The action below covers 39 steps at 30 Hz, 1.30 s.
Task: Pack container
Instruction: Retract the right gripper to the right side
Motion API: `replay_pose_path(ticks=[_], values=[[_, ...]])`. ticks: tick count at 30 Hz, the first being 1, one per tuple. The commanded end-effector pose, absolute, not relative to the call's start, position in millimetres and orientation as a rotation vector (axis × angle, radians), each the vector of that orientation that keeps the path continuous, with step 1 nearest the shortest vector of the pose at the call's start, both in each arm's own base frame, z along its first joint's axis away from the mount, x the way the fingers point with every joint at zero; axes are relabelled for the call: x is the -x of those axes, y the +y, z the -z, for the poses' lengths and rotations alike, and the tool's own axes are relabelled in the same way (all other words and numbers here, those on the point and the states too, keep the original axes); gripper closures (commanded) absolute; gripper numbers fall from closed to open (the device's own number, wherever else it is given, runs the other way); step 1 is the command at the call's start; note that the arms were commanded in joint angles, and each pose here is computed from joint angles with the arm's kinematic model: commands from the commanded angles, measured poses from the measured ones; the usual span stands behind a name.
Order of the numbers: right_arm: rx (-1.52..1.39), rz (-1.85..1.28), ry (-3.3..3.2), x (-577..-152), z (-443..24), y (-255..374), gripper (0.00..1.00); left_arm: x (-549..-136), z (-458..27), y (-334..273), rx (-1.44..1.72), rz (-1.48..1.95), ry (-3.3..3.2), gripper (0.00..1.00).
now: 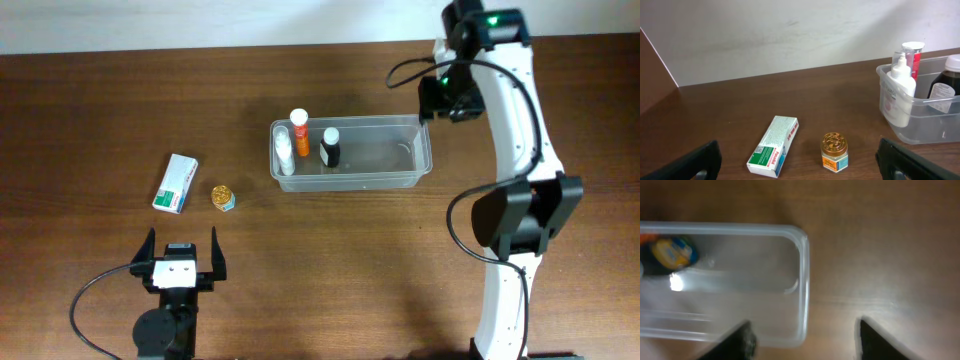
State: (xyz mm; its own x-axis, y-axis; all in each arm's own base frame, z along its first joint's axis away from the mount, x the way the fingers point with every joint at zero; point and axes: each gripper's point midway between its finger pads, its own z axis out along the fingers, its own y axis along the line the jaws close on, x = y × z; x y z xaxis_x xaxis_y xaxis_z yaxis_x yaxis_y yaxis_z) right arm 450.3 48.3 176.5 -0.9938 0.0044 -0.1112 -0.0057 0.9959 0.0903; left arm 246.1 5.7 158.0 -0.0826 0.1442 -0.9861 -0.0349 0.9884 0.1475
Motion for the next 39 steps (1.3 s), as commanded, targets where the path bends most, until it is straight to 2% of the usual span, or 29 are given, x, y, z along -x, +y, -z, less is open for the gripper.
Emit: replay_pose_path(ticks=[1, 8, 25, 39], values=[[-0.001, -0.149, 2.906, -457, -218, 44, 0.02, -246, -158, 5, -0.101, -0.157, 1.643, 0.01], [-0.151, -0.106, 2.822, -455, -247, -4, 0.02, -246, -158, 5, -0.101, -0.157, 1.643, 0.0], [-0.69, -0.037, 2.752, -423, -243, -161, 0.02, -246, -158, 5, -0.101, -0.157, 1.643, 0.01], [-0.75, -0.027, 2.735, -416, -243, -179, 0.02, -246, -158, 8, -0.103, -0.184, 1.642, 0.0]])
